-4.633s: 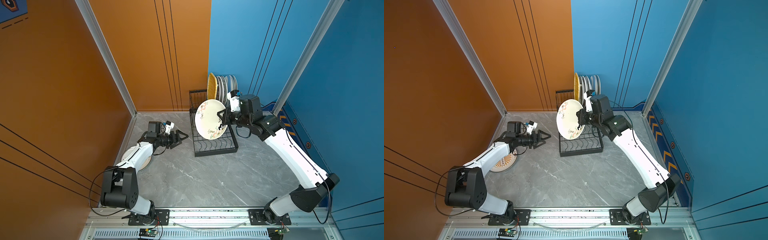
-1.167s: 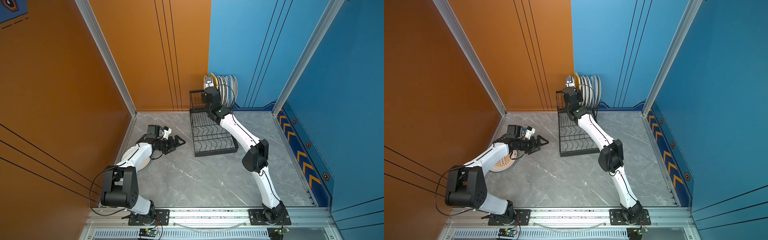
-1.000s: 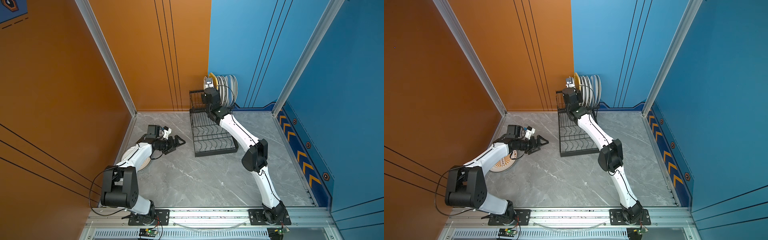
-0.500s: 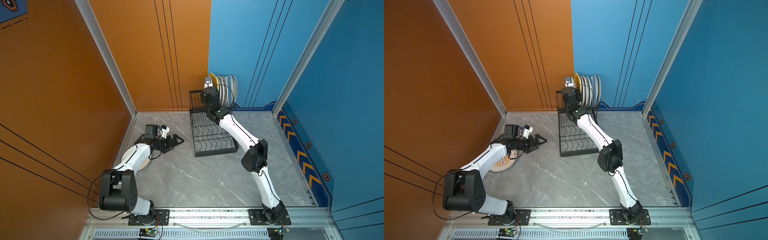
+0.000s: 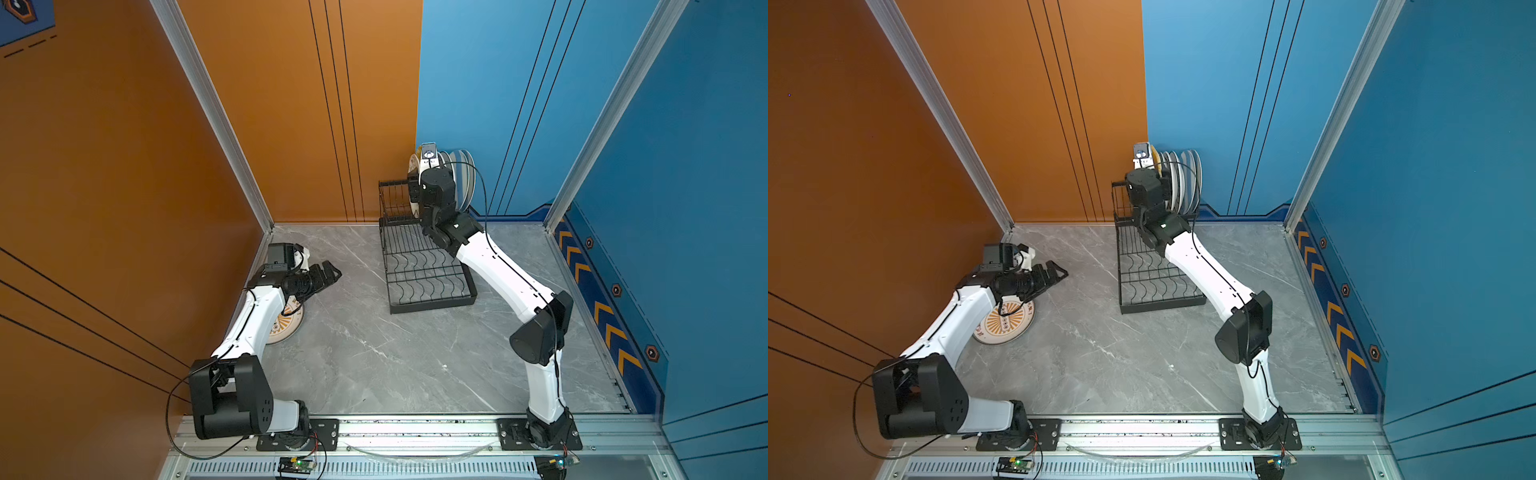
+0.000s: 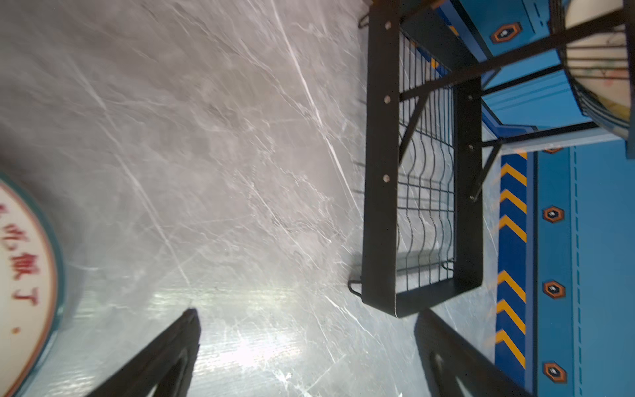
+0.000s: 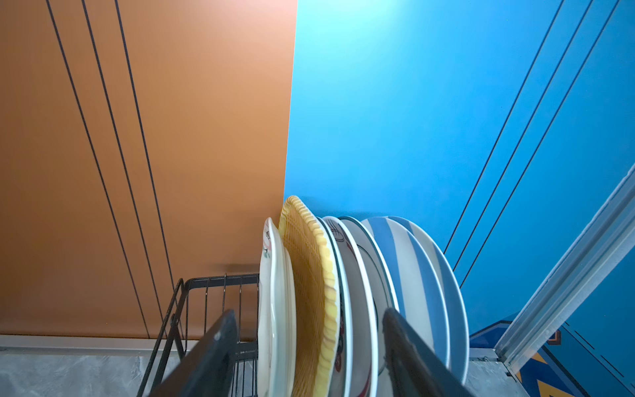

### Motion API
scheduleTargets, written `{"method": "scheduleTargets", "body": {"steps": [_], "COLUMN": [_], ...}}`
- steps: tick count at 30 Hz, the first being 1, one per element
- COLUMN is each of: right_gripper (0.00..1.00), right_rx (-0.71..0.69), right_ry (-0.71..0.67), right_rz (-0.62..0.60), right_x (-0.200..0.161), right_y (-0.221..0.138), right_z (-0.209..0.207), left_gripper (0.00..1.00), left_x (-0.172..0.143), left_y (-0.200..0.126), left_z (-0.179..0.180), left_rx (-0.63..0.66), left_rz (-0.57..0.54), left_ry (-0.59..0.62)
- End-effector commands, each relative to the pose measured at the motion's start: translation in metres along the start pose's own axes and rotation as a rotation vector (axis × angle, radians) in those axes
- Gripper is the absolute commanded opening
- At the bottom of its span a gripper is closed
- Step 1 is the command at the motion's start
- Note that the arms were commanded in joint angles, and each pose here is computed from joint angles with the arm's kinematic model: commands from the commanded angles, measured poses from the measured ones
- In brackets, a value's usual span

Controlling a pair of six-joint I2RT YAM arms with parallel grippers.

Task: Load plates into a dish rack
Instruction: Place the plate on the dish rack, then move the plate to the middle-left of the table.

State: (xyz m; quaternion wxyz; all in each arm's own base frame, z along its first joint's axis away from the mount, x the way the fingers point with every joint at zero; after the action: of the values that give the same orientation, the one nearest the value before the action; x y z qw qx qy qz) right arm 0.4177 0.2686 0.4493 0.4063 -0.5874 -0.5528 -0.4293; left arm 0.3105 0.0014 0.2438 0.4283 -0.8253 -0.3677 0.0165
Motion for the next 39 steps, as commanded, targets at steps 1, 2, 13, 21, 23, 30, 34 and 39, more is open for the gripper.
{"method": "scheduleTargets", "body": {"steps": [1, 2, 13, 21, 23, 30, 34, 39], "right_gripper": [0.69, 0.71, 0.76, 0.8, 0.8, 0.82, 0.83, 0.83], "right_rx": [-0.01, 0.0, 0.229, 0.3, 0.301, 0.323, 0.333, 0.342], "right_ry": [0.027, 0.025, 0.096, 0.154, 0.165, 0.189, 0.198, 0.201], "right_rz": [0.027, 0.035, 0.214, 0.291, 0.295, 0.313, 0.32, 0.323], "right_x": [0.0, -0.001, -0.057, -0.085, -0.088, -0.098, -0.101, -0.103], "right_y": [-0.02, -0.026, -0.088, -0.112, -0.114, -0.116, -0.114, -0.113], "right_z": [-0.014, -0.016, -0.036, -0.05, -0.054, -0.058, -0.059, -0.058], "left_gripper": [0.98, 0.98, 0.87, 0.74, 0.72, 0.67, 0.66, 0.66], "left_x": [0.014, 0.019, 0.088, 0.123, 0.127, 0.142, 0.146, 0.149], "left_y": [-0.012, -0.014, -0.012, 0.002, 0.006, 0.014, 0.018, 0.023], "left_z": [0.013, 0.016, 0.056, 0.089, 0.098, 0.119, 0.135, 0.152], "left_rx": [0.161, 0.187, 0.419, 0.56, 0.577, 0.666, 0.693, 0.72], "left_rz": [-0.079, -0.094, -0.208, -0.181, -0.168, -0.158, -0.133, -0.109], "left_ry": [-0.011, -0.015, -0.086, -0.125, -0.134, -0.104, -0.123, -0.132]}}
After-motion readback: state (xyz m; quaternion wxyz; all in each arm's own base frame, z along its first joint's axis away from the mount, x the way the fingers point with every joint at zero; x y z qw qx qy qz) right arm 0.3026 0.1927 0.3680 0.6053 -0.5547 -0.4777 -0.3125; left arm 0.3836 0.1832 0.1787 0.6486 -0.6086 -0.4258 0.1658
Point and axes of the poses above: each gripper's point midway between its finger pads, its own y axis out along the fingers, its own z axis along the line the jaws close on, x = y × z, the point moved 10 cm from there along -y, back along the fingers, and after that the axes turned 12 degrees about -y, right-handed, at the moved point
